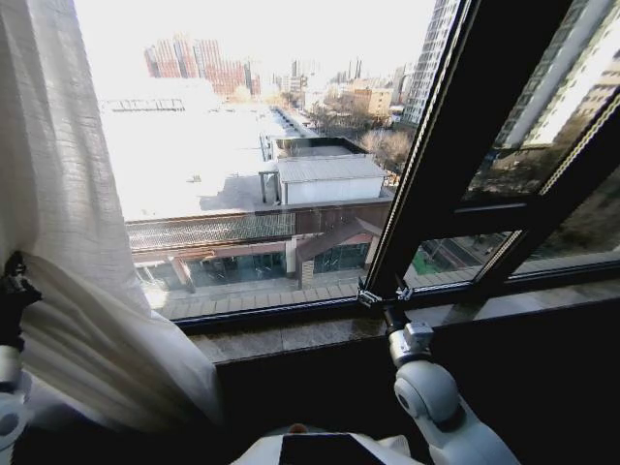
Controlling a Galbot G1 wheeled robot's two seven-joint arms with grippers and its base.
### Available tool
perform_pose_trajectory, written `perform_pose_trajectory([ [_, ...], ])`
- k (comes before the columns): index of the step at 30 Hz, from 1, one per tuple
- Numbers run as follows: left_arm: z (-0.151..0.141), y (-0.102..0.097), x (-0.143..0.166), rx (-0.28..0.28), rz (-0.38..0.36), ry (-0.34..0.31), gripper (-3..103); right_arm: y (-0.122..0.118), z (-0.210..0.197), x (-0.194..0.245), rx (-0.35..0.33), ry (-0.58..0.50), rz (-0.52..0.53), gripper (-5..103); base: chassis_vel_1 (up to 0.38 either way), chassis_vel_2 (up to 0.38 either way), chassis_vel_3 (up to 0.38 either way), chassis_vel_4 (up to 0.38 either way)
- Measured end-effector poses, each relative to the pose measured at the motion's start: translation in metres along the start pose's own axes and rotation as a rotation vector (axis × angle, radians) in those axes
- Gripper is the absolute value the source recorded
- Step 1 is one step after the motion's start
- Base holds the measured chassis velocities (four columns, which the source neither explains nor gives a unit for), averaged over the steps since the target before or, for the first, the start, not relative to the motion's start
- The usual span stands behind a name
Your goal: Open the curtains by pulling them apart, changing their state from closed to fully open.
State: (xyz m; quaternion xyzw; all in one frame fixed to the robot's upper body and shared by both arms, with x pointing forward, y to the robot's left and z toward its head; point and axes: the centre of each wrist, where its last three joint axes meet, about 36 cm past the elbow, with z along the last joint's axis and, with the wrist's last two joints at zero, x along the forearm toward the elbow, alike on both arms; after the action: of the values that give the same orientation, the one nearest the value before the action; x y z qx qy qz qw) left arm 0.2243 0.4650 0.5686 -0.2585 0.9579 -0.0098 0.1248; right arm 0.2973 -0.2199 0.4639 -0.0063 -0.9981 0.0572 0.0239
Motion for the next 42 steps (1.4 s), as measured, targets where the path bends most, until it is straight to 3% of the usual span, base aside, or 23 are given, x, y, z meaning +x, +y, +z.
perform_pose_trajectory([
  [2,0.001,0.009,-0.001,0.003,-0.035,0.003,0,0.0,0.0,-0.001,-0.002,-0.002,-0.002,100,0.0,0.0,0.0,0.0],
  [4,0.003,0.033,-0.003,0.008,-0.135,0.008,0,-0.001,-0.001,-0.004,-0.005,-0.004,-0.008,100,0.0,0.0,0.0,0.0],
  [5,0.003,0.033,-0.003,0.008,-0.135,0.008,0,-0.001,-0.001,-0.004,-0.005,-0.004,-0.008,100,0.0,0.0,0.0,0.0],
  [8,0.004,0.064,-0.004,0.001,-0.26,0.007,0,-0.001,-0.001,-0.006,-0.003,-0.006,-0.013,100,0.0,0.0,0.0,0.0],
  [10,0.004,0.072,-0.004,-0.004,-0.29,0.004,0,-0.001,0.0,-0.007,-0.002,-0.006,-0.014,100,0.0,0.0,0.0,0.0],
  [14,0.001,0.103,-0.005,-0.033,-0.462,-0.014,0,-0.001,0.001,-0.008,0.0,-0.002,-0.017,100,0.0,0.0,0.0,0.0],
  [15,0.001,0.103,-0.005,-0.033,-0.462,-0.014,0,-0.001,0.001,-0.008,0.0,-0.002,-0.017,100,0.0,0.0,0.0,0.0],
  [21,-0.003,0.119,-0.01,-0.063,-0.632,-0.029,0,-0.001,0.005,-0.007,-0.001,0.002,-0.019,100,0.0,0.0,0.0,0.0],
  [25,-0.005,0.124,-0.011,-0.071,-0.689,-0.022,0,-0.003,0.007,-0.005,-0.001,0.006,-0.034,100,0.0,0.0,0.0,0.0],
  [29,-0.008,0.122,-0.009,-0.099,-0.686,-0.019,-3,-0.003,0.008,-0.003,-0.002,0.011,-0.04,100,0.0,0.0,0.0,0.0],
  [31,-0.009,0.119,-0.008,-0.111,-0.673,-0.022,1,-0.002,0.009,-0.003,-0.004,0.012,-0.041,100,0.0,0.0,0.0,0.0],
  [34,-0.009,0.104,-0.001,-0.116,-0.554,-0.025,18,-0.001,0.008,-0.001,-0.008,0.01,-0.046,100,0.0,0.0,0.0,0.0],
  [35,-0.009,0.104,-0.001,-0.116,-0.554,-0.025,18,-0.001,0.008,-0.001,-0.008,0.01,-0.046,100,0.0,0.0,0.0,0.0],
  [37,-0.008,0.093,0.005,-0.113,-0.48,-0.032,23,-0.001,0.007,-0.001,-0.009,0.009,-0.046,100,0.0,0.0,0.0,0.0],
  [39,-0.004,0.073,0.015,-0.101,-0.356,-0.033,34,0.0,0.007,-0.001,-0.01,0.008,-0.045,100,0.0,0.0,0.0,0.0],
  [40,-0.004,0.073,0.015,-0.101,-0.356,-0.033,34,0.0,0.007,-0.001,-0.01,0.008,-0.045,100,0.0,0.0,0.0,0.0],
  [42,0.002,0.059,0.023,-0.094,-0.246,-0.034,45,0.0,0.007,-0.001,-0.011,0.008,-0.045,100,0.0,0.0,0.0,0.0],
])
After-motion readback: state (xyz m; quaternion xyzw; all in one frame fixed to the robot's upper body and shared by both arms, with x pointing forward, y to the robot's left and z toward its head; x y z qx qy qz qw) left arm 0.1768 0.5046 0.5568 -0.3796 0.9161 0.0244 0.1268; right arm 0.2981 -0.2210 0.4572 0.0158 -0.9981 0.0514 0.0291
